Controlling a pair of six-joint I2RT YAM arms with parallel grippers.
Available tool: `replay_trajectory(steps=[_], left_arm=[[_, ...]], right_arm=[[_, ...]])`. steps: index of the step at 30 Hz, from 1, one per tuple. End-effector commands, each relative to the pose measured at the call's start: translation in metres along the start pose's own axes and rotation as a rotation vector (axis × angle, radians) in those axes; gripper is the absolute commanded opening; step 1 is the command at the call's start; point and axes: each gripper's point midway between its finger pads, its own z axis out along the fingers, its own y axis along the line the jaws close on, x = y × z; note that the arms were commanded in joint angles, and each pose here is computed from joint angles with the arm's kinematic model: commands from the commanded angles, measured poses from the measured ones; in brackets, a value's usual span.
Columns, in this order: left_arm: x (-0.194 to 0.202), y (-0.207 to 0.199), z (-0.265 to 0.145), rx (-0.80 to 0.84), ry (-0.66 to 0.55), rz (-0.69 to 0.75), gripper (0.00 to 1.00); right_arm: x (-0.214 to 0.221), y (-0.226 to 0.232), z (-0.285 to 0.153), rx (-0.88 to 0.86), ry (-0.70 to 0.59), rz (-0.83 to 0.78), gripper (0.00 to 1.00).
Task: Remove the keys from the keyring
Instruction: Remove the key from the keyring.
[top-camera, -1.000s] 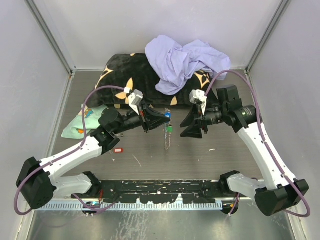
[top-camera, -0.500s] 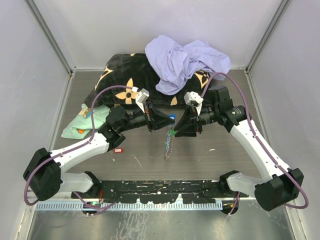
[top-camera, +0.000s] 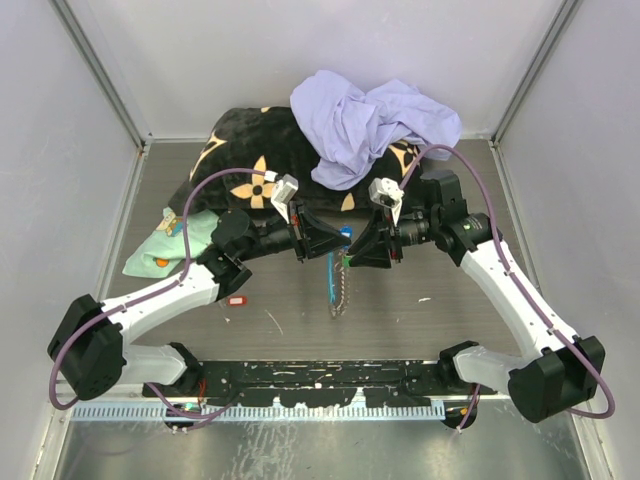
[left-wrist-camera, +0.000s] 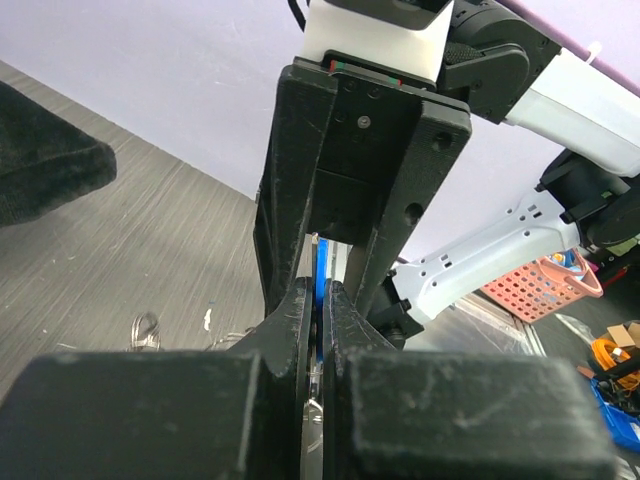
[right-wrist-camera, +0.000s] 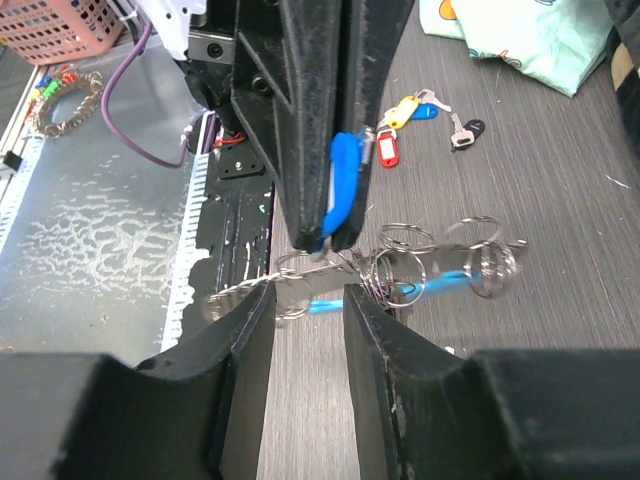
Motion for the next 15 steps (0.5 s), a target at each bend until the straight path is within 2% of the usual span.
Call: replay_trajectory(steps=[1, 15], left_arm=[[-0.045, -0.038, 0.001, 0.118, -0.109, 0.096, 0.00], [-0.044, -0.045, 0.005, 0.141, -0.102, 0.083, 0.00]], right_arm=[[-0.012, 0.001, -0.004, 0.018, -0.034, -0.042, 0.40], [-0.010, 0.016, -0.001, -0.084, -0.073, -0.024, 0.42]])
